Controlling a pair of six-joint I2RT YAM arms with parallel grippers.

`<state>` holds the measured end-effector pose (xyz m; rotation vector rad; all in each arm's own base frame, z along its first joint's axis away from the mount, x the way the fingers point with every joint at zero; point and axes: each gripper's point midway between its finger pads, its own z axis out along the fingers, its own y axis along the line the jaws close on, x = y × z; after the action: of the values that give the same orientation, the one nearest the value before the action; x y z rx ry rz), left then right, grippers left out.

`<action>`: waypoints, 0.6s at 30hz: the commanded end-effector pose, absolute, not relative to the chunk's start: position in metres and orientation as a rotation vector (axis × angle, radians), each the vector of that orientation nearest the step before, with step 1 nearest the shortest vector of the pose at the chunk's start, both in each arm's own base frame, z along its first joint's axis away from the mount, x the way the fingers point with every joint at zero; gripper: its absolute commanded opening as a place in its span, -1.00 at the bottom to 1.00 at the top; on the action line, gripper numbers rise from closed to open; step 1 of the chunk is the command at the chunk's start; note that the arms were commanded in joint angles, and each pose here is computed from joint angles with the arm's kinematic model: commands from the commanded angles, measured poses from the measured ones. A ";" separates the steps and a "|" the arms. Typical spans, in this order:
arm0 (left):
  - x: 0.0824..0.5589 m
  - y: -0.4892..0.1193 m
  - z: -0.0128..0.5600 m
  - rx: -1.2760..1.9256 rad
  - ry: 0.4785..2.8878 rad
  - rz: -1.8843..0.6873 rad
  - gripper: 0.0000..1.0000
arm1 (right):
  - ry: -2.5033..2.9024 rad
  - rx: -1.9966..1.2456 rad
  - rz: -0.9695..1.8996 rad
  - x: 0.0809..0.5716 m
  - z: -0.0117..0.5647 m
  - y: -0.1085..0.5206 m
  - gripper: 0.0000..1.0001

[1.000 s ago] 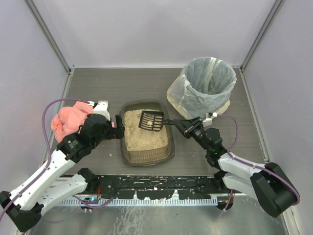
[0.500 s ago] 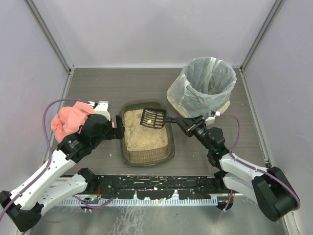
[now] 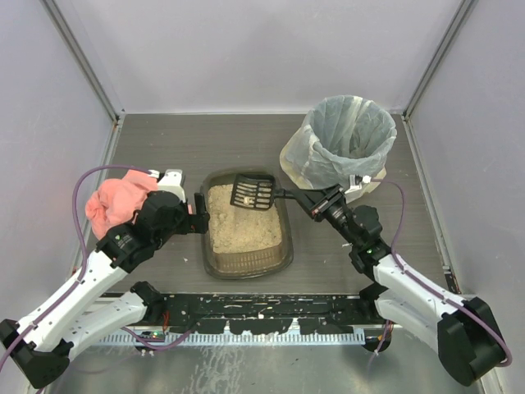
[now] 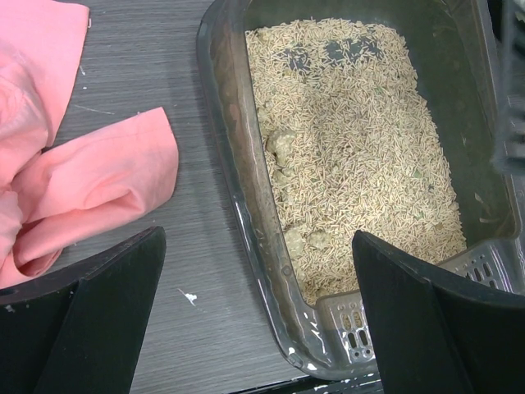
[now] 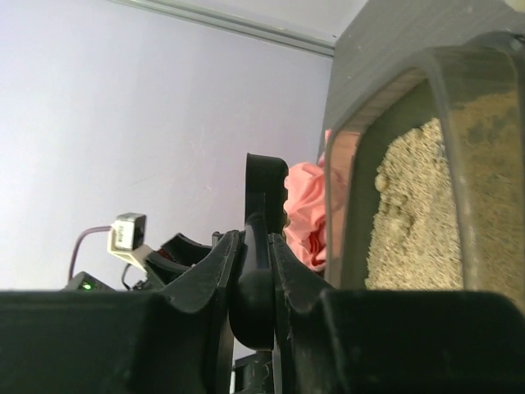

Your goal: Clean the litter box

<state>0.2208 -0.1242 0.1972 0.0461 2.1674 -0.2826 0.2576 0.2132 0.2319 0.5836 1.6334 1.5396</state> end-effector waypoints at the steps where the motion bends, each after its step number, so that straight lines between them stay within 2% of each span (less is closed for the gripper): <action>1: 0.226 -0.125 0.214 0.012 2.112 -0.309 0.96 | 1.505 0.517 1.560 0.264 0.295 0.210 -0.98; 10: 0.225 -0.121 0.220 0.006 2.103 -0.298 0.96 | 1.390 0.552 1.477 0.291 0.366 0.176 -0.99; 18: 0.225 -0.121 0.220 0.004 2.108 -0.299 0.96 | 1.247 0.605 1.325 0.307 0.424 0.115 -0.99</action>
<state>0.2191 -0.1212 0.1975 0.0428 2.1681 -0.2733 0.3133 0.1395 0.3794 0.6420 1.3525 1.3741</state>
